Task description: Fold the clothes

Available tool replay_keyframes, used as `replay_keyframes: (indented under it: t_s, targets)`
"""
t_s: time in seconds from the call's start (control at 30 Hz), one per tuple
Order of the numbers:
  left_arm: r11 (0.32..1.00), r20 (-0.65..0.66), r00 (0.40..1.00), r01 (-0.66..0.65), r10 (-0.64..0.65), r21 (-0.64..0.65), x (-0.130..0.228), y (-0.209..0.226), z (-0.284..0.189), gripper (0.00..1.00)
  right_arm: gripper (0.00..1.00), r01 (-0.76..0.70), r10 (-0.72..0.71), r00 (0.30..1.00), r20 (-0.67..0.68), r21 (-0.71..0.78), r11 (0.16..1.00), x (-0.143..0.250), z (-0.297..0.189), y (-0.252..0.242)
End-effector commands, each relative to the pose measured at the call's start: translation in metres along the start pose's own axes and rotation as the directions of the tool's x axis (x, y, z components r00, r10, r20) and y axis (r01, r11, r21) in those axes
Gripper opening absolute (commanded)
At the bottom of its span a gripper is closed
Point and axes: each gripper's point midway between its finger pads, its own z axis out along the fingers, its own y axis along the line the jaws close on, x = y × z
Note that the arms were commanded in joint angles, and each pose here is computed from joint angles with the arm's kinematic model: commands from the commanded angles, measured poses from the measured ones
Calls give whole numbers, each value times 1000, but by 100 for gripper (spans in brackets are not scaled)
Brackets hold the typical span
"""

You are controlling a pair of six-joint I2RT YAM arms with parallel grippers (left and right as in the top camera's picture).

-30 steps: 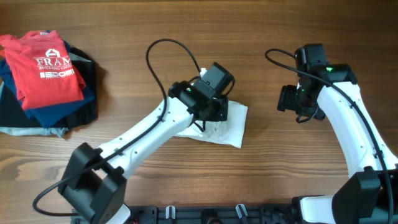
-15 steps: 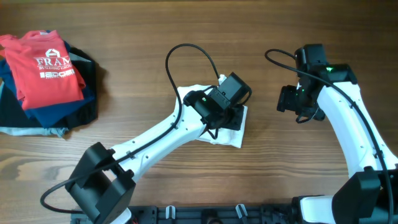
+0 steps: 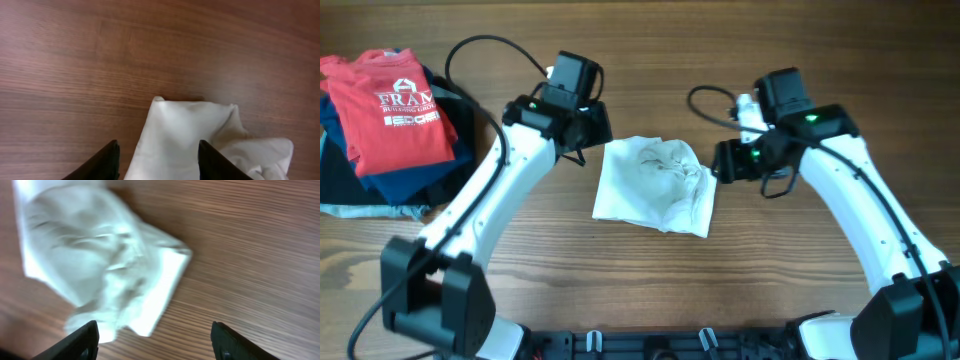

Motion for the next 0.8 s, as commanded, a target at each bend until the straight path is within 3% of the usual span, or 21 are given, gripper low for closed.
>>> replay_keyframes:
  t_s: [0.0,0.3,0.33,0.43,0.47,0.57,0.67,0.7,0.73,0.77]
  targets:
    - [995,-143,990,0,14,100,15,-8,36,49,73,44,-47,997,-64,-50,998,8,22,32]
    - [996,-265,963,-28,49,81,46,-9,83,53,69,-76,81,984,-156,39,996,12,78,35]
    - [997,-273,961,-30,50,78,48,-9,86,54,64,-85,92,981,-173,46,995,15,83,33]
    - [997,-313,948,-45,63,64,63,-9,97,55,22,-111,126,967,-222,79,991,23,98,27]
    - [997,-326,943,-49,65,59,67,-9,101,55,16,-146,176,958,-228,140,979,27,100,17]
    - [997,-363,928,-65,78,47,81,-10,111,54,15,-261,350,918,-187,379,888,43,89,-19]
    - [995,-392,914,-90,99,42,95,-14,119,53,23,-265,380,906,-184,455,850,52,81,-31]
    - [994,-398,911,-100,109,41,99,-16,121,52,42,-259,380,904,-194,460,849,54,79,-32]
    - [993,-399,910,-110,115,37,101,-17,122,51,75,-238,365,908,-208,459,856,56,79,-32]
    - [993,-399,909,-116,118,28,102,-16,122,50,93,-217,346,912,-221,457,863,57,78,-32]
